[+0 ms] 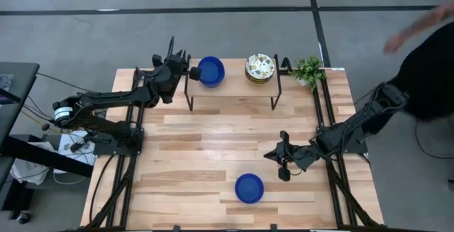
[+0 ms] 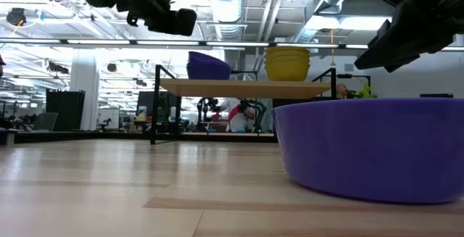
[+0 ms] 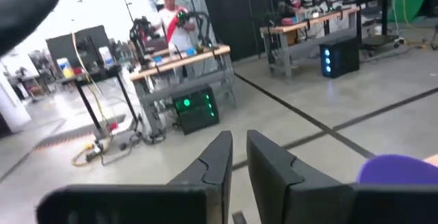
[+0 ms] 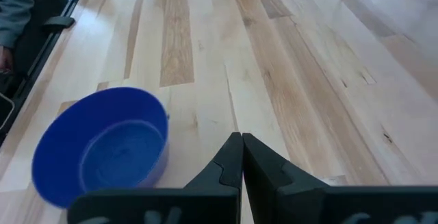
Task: Pick & Place Mini bowls
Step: Stack the blue bowl on top of the blue bowl on the shelf
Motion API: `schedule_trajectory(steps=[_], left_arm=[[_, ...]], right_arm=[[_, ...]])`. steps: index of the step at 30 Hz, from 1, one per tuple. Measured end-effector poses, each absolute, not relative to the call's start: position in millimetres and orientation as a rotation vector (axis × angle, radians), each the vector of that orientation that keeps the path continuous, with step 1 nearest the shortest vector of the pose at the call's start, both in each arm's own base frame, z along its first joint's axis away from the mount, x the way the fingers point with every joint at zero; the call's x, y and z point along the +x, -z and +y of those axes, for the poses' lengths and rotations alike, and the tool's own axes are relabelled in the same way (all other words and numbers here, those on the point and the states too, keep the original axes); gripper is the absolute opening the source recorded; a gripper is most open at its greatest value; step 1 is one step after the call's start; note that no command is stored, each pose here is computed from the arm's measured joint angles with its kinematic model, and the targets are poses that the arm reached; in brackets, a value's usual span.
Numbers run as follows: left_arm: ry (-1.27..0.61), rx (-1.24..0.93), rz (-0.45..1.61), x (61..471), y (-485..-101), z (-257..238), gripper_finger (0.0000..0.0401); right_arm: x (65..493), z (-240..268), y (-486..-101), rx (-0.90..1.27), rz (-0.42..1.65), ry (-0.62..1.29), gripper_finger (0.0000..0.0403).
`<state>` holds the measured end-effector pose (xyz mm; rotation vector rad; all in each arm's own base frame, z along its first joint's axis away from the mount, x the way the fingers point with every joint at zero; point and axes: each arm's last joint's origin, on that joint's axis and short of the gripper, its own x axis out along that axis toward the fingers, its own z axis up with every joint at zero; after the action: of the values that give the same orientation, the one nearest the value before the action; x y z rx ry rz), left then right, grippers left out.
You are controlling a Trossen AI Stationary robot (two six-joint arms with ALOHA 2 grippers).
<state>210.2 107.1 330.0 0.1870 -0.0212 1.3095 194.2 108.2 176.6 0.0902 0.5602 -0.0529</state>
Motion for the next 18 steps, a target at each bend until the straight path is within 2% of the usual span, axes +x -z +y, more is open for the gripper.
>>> schedule_trajectory(steps=[5,18], left_arm=[[-1.306,0.257,-0.049,215.4,-331.9,113.0,0.0037],[-1.327,0.500,0.039,227.8,-316.1,148.0,0.0021]], right_arm=[[197.3,102.8,-176.9,0.099,0.554,0.083,0.0001],[208.5,97.1,-189.2,0.096,0.417,0.099,0.0001]])
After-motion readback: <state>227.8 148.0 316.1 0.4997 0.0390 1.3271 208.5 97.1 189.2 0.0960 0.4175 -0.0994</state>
